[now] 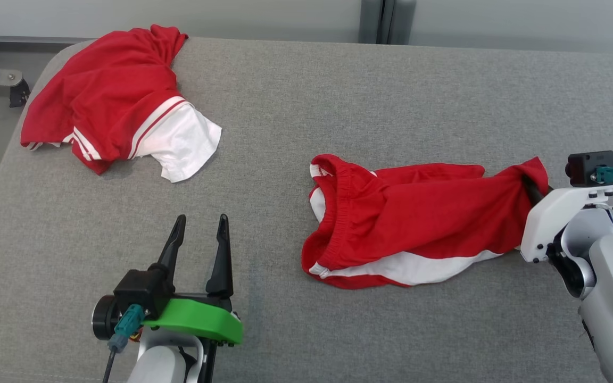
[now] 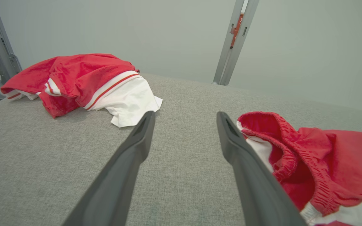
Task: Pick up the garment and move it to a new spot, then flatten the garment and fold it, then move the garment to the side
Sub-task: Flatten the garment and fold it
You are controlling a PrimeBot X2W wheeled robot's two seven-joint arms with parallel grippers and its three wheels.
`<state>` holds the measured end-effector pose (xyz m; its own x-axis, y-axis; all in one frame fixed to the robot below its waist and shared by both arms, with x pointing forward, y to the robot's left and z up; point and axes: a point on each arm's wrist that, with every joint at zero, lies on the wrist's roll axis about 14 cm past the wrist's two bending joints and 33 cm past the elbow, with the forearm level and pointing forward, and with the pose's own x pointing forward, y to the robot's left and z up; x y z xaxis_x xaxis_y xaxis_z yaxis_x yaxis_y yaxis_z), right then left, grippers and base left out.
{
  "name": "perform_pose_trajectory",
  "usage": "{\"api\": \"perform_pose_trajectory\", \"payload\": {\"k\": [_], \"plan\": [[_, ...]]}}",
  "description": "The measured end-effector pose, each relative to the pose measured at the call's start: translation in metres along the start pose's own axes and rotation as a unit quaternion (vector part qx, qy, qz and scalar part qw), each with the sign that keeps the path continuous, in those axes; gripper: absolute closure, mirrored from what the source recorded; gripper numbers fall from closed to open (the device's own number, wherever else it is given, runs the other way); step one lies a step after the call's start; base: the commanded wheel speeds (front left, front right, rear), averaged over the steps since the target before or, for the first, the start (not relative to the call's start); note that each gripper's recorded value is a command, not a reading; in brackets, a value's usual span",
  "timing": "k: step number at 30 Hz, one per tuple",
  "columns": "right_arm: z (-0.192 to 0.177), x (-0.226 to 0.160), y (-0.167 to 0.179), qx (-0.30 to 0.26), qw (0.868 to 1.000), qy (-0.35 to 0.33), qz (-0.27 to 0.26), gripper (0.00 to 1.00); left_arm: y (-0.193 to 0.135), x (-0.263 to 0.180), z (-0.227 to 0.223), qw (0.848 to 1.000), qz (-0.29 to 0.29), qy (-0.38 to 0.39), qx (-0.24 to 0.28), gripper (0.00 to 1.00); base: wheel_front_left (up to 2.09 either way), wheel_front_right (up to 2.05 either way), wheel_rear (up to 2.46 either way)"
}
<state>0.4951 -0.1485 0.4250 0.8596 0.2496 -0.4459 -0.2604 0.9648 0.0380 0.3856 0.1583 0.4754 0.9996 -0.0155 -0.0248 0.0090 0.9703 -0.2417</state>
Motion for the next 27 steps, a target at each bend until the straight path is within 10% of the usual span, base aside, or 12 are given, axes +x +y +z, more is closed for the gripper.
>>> {"api": "perform_pose_trajectory", "payload": {"k": [5,6,7,27], "plan": [[-0.011,-0.006,-0.011,0.014,1.0,-0.003,-0.019,0.93,-0.008,0.001,0.001,1.0,-0.014,-0.002,-0.002,0.0,0.0,0.0,0.0],[-0.011,-0.008,-0.011,0.016,1.0,-0.008,-0.021,0.68,-0.011,0.001,0.001,1.0,-0.017,-0.002,-0.002,0.0,0.0,0.0,0.0],[-0.008,-0.009,-0.011,0.021,0.999,-0.019,-0.023,0.0,-0.013,0.001,0.002,1.0,-0.021,-0.003,-0.002,0.0,0.0,0.0,0.0],[0.021,-0.1,0.013,0.021,0.971,-0.233,-0.049,0.0,-0.04,-0.017,0.01,0.998,-0.062,-0.016,-0.019,0.0,0.0,0.0,0.0]]}}
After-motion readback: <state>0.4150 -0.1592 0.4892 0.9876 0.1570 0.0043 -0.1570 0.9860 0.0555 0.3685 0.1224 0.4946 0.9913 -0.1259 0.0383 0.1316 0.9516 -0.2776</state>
